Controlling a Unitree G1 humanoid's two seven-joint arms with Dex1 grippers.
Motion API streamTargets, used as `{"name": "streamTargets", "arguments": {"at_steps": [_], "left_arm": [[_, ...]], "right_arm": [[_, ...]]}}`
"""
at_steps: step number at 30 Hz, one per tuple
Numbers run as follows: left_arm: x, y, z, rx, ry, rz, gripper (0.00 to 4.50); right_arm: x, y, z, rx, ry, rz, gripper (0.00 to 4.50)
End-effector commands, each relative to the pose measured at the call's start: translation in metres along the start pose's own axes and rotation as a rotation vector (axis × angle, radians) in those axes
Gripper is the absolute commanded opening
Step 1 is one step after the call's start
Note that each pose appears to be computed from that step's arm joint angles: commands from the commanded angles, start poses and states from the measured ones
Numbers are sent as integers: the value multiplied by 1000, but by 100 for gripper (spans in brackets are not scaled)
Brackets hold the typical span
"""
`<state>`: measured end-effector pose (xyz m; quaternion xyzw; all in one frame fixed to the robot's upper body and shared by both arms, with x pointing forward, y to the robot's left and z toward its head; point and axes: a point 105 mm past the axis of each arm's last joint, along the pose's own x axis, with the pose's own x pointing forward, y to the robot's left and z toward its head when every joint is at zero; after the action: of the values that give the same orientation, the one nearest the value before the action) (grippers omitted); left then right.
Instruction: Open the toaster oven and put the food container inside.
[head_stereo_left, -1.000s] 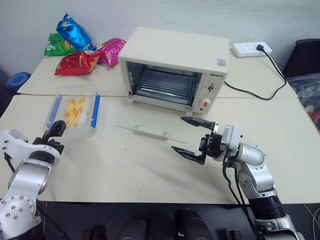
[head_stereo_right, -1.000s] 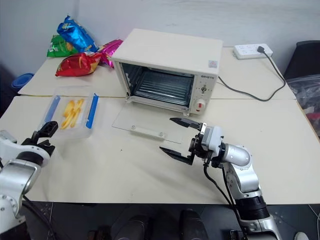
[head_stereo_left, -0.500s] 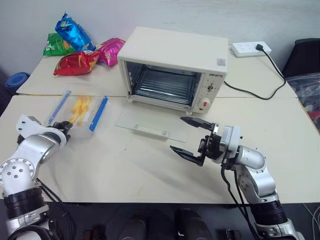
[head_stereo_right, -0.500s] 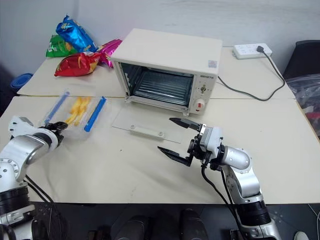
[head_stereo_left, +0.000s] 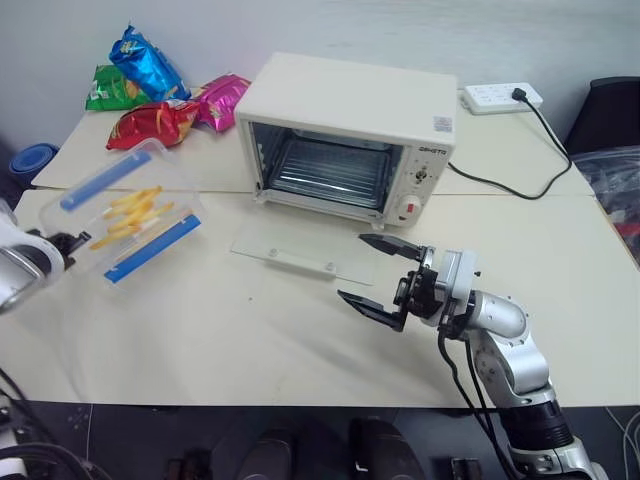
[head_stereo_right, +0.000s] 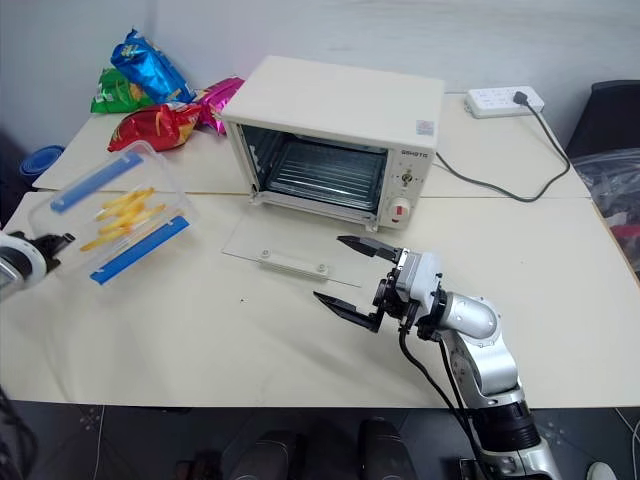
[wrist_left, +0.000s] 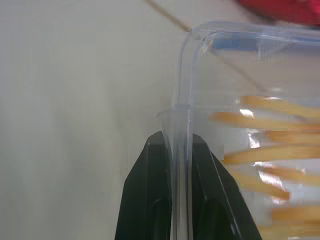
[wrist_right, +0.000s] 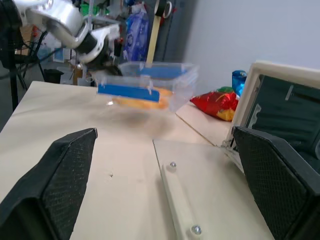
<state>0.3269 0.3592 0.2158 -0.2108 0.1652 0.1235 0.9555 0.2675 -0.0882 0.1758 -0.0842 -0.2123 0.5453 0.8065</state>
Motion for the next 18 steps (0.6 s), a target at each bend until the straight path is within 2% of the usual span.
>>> {"name": "streamTargets", "arguments": {"at_steps": [1, 4, 8, 11, 18], "left_arm": [[-6, -33, 9, 123, 67, -190, 4], [-1, -63, 11, 190, 109, -303, 4], [8, -113, -3, 374, 190, -440, 4], [22, -136, -9, 440, 182, -455, 4], [40, -203, -54, 475, 256, -630, 4]], "right_arm": [[-15, 1, 5, -29, 33, -18, 450], [-30, -1, -1, -28, 85, -70, 450], [-45, -3, -5, -30, 131, -139, 450], [-48, 1, -4, -29, 136, -157, 450], [-45, 8, -1, -40, 129, -214, 450]]}}
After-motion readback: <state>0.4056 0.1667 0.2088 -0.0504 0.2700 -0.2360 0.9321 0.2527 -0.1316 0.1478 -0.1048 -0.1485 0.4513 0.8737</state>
